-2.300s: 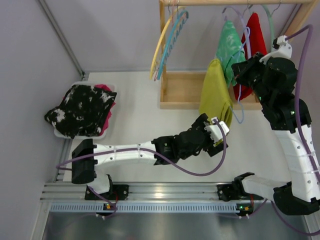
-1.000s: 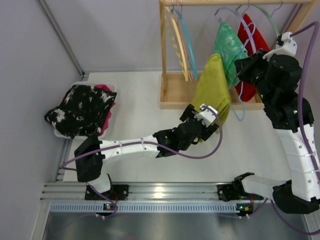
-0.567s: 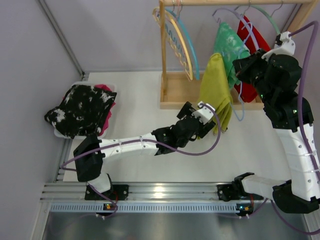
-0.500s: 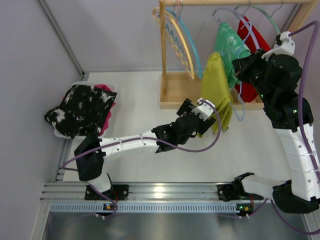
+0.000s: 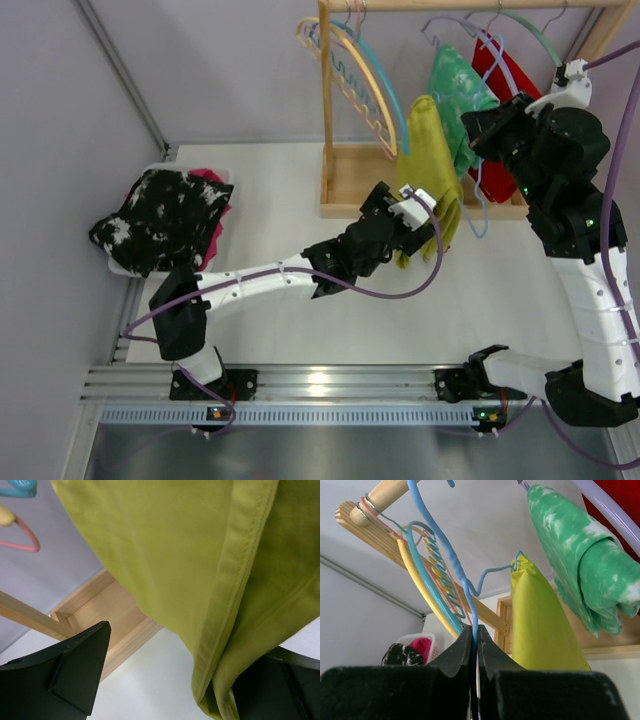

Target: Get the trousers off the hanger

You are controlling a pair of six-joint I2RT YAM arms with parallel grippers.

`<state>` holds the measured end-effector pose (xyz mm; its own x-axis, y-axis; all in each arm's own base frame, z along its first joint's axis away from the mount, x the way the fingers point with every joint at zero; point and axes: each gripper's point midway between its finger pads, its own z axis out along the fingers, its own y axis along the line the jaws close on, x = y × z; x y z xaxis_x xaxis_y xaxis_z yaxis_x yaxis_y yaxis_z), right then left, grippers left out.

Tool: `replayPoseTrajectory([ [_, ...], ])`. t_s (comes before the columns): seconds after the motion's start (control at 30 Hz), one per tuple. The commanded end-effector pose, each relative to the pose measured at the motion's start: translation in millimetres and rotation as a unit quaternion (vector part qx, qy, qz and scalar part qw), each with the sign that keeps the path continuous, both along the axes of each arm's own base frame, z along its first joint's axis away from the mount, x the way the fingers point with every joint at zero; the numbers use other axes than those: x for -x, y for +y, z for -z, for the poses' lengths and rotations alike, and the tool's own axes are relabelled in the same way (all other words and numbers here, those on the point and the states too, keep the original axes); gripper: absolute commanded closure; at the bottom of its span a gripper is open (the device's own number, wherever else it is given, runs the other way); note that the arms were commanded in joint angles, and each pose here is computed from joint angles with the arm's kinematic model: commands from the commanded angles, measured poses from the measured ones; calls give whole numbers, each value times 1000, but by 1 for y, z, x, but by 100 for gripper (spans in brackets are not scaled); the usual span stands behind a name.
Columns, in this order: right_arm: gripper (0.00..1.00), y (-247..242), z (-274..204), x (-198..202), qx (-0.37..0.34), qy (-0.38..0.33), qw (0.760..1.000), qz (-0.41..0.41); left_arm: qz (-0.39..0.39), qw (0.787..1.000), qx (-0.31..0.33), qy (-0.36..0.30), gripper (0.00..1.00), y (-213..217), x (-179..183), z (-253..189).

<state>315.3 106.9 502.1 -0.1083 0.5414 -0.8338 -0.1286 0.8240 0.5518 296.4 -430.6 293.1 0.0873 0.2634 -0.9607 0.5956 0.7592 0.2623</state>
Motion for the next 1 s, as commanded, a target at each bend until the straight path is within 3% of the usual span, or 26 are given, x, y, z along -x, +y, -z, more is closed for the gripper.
replayPoseTrajectory([
  [0.0, 100, 3, -71, 20, -66, -112, 991, -21, 27, 997, 68, -30, 4, -17, 5, -42],
  [0.77, 100, 5, -67, 12, -87, -99, 991, -18, -4, 996, 87, 11, 5, -45, 8, -34],
  [0.97, 100, 3, -68, 17, -80, -103, 991, -17, -25, 996, 84, 11, 12, -34, 9, -34],
])
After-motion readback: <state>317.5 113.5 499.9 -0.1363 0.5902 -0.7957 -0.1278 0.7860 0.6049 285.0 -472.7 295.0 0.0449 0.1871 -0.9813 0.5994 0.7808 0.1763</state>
